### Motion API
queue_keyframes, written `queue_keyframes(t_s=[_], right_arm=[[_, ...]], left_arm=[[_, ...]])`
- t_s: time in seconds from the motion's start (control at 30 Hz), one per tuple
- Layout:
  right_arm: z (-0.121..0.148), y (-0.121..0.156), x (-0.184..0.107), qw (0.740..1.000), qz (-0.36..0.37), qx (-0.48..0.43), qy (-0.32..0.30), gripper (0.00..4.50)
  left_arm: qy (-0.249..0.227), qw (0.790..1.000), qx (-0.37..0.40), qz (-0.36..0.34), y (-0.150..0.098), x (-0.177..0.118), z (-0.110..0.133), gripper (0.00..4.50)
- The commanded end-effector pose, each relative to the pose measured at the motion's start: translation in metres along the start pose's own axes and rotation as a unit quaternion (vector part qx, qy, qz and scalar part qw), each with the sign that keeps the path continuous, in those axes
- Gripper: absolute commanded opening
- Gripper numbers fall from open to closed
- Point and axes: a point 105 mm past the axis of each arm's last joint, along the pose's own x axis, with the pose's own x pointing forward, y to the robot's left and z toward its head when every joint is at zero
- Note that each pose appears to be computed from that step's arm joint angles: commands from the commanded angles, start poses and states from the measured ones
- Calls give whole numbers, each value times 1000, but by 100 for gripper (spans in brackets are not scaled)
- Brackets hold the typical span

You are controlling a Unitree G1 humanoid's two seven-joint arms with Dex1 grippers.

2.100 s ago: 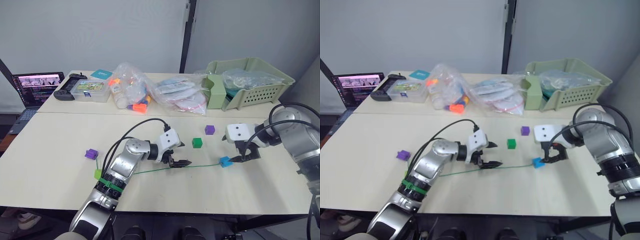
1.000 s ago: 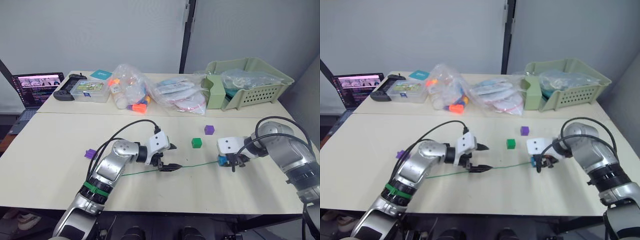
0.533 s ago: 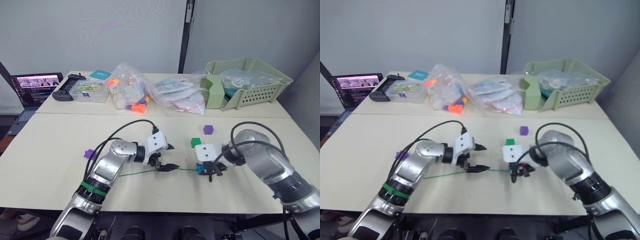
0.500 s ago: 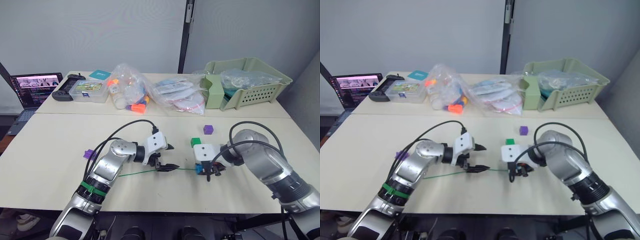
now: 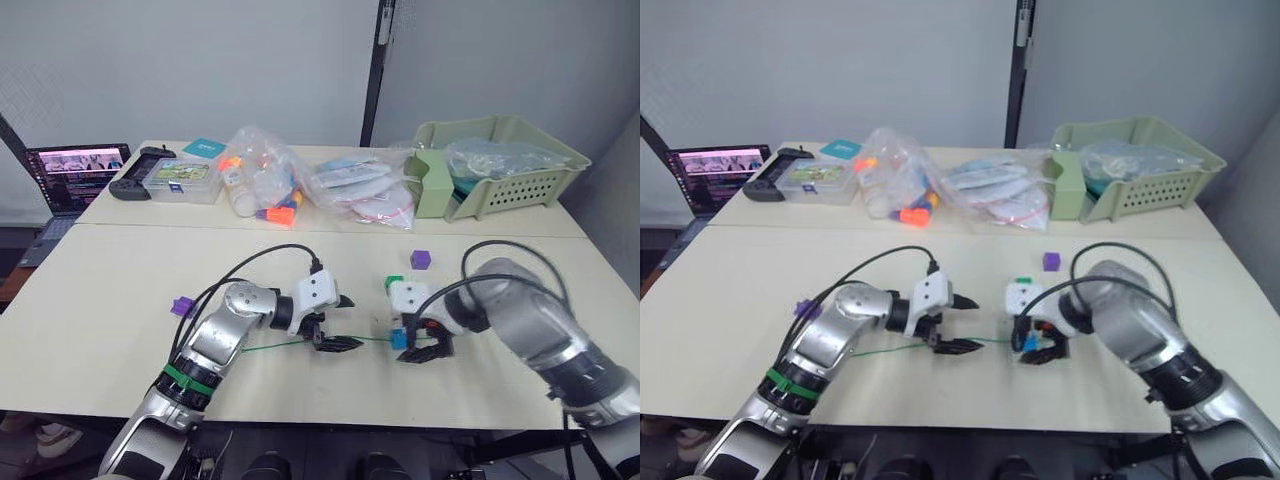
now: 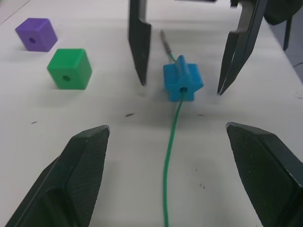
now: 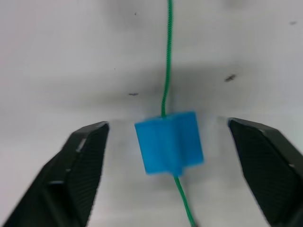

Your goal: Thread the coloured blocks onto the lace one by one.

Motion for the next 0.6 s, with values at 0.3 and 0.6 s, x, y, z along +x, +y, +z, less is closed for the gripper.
queue_keyframes(t_s=[0.3,0.6], right_arm=[[-46,9,-64,988,-95,118,6,446],[-61,25,-67,979,-123,161,6,446]], left_arm=[[-39,998,36,-39,0,58,23,414],[-16,998,30,-51,-4,87,13,414]])
